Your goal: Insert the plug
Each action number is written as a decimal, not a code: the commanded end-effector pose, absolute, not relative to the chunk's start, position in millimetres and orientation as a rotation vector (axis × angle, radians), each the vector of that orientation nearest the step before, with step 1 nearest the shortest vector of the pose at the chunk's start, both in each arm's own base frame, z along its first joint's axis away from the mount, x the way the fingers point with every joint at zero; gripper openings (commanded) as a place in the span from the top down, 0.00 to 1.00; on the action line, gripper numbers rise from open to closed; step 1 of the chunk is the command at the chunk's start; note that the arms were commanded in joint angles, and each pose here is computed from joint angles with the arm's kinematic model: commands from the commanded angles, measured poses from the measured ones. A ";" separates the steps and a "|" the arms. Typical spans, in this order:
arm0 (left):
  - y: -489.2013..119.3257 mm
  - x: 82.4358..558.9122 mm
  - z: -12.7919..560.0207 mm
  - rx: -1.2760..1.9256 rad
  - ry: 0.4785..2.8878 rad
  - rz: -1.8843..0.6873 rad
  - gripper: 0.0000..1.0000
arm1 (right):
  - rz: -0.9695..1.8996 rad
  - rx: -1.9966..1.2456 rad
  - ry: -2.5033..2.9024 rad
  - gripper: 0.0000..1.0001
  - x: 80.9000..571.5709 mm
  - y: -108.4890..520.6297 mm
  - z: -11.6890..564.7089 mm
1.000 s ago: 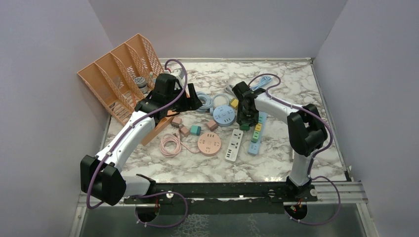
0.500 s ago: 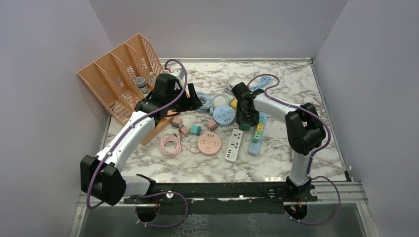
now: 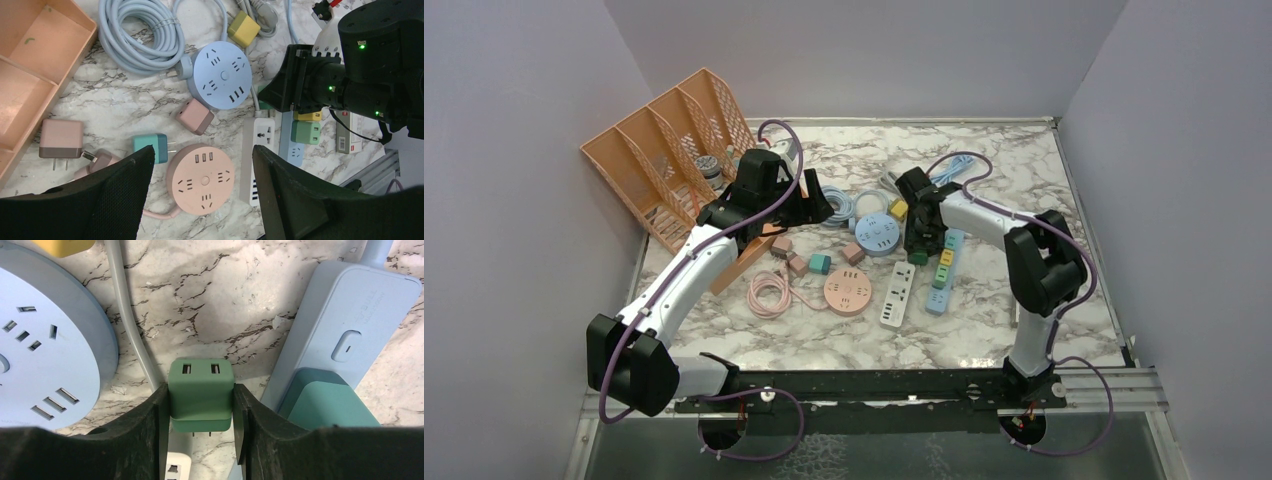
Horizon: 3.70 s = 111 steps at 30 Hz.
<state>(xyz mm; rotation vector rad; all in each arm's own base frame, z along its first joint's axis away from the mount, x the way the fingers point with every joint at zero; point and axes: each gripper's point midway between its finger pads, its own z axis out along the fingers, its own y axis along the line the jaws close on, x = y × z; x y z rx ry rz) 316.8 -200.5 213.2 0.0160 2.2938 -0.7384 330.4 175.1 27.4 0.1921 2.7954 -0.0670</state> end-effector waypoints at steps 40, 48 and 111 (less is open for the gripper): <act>-307.2 292.8 258.7 0.046 2.269 -1.448 0.30 | 0.837 -1.187 1.342 0.90 304.3 306.7 266.2; -304.2 294.7 244.4 0.053 2.291 -1.386 0.61 | 0.849 -1.204 1.387 0.90 304.6 307.0 256.0; -222.4 228.9 79.4 0.180 2.620 -0.475 0.89 | 0.692 0.005 1.979 0.44 328.2 213.6 198.3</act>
